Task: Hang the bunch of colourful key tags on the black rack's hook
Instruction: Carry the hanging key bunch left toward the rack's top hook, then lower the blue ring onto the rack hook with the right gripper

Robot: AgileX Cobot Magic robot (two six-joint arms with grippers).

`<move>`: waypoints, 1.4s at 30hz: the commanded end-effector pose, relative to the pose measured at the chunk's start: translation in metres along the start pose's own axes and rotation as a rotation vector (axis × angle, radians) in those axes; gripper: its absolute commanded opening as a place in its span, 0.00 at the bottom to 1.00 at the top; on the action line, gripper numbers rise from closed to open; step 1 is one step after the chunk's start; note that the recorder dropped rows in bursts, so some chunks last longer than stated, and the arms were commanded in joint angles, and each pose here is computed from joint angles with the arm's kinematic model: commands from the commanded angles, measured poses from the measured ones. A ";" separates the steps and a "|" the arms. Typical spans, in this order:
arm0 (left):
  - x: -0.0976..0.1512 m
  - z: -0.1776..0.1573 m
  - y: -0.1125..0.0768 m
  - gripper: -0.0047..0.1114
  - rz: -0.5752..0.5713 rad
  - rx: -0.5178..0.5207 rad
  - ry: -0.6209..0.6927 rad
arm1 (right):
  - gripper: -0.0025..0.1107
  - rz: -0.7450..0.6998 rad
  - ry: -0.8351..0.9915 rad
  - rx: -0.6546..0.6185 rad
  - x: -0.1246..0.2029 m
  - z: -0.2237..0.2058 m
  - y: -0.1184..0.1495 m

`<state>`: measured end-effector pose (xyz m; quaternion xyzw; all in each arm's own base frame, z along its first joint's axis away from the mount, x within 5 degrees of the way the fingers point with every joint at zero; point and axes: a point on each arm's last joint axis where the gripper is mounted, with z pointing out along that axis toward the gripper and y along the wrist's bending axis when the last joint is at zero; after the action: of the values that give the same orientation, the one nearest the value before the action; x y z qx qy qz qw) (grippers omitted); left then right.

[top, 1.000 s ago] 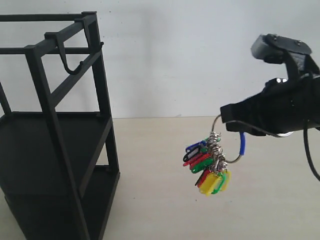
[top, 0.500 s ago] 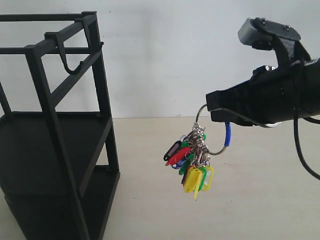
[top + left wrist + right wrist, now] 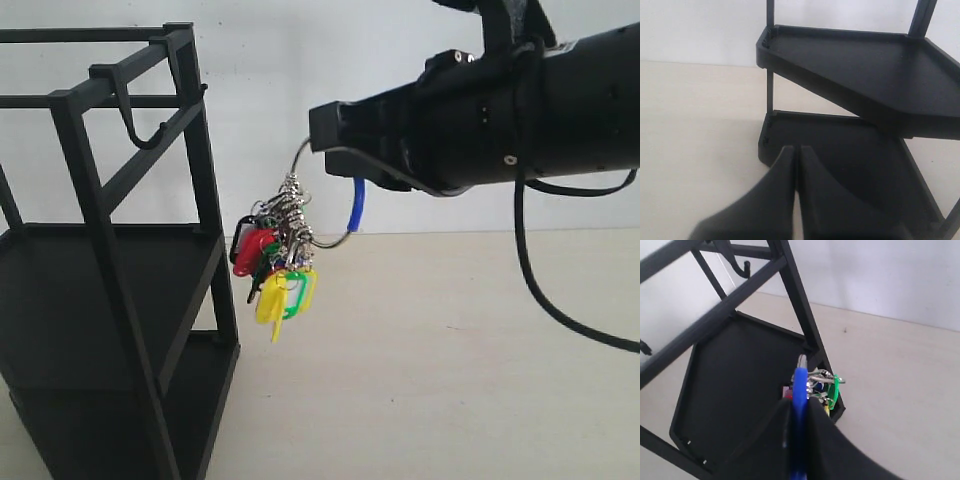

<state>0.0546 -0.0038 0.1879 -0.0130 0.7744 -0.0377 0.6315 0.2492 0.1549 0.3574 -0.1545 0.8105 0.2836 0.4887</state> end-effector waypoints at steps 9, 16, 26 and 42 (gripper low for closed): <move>0.000 0.000 0.000 0.08 0.008 -0.001 -0.007 | 0.02 -0.032 -0.111 -0.026 0.003 0.025 0.032; 0.000 0.000 0.000 0.08 0.008 -0.001 -0.007 | 0.02 -0.046 -0.132 -0.056 -0.003 0.023 0.043; 0.000 0.000 0.000 0.08 0.008 -0.001 -0.007 | 0.02 -0.080 -0.156 -0.095 -0.005 0.025 0.059; 0.000 0.000 0.000 0.08 0.008 -0.001 -0.007 | 0.02 -0.081 -0.164 -0.137 -0.001 0.024 0.076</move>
<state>0.0546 -0.0038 0.1879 -0.0130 0.7744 -0.0377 0.6315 0.2285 0.2271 0.3651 -0.2011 0.7544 0.3279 0.5319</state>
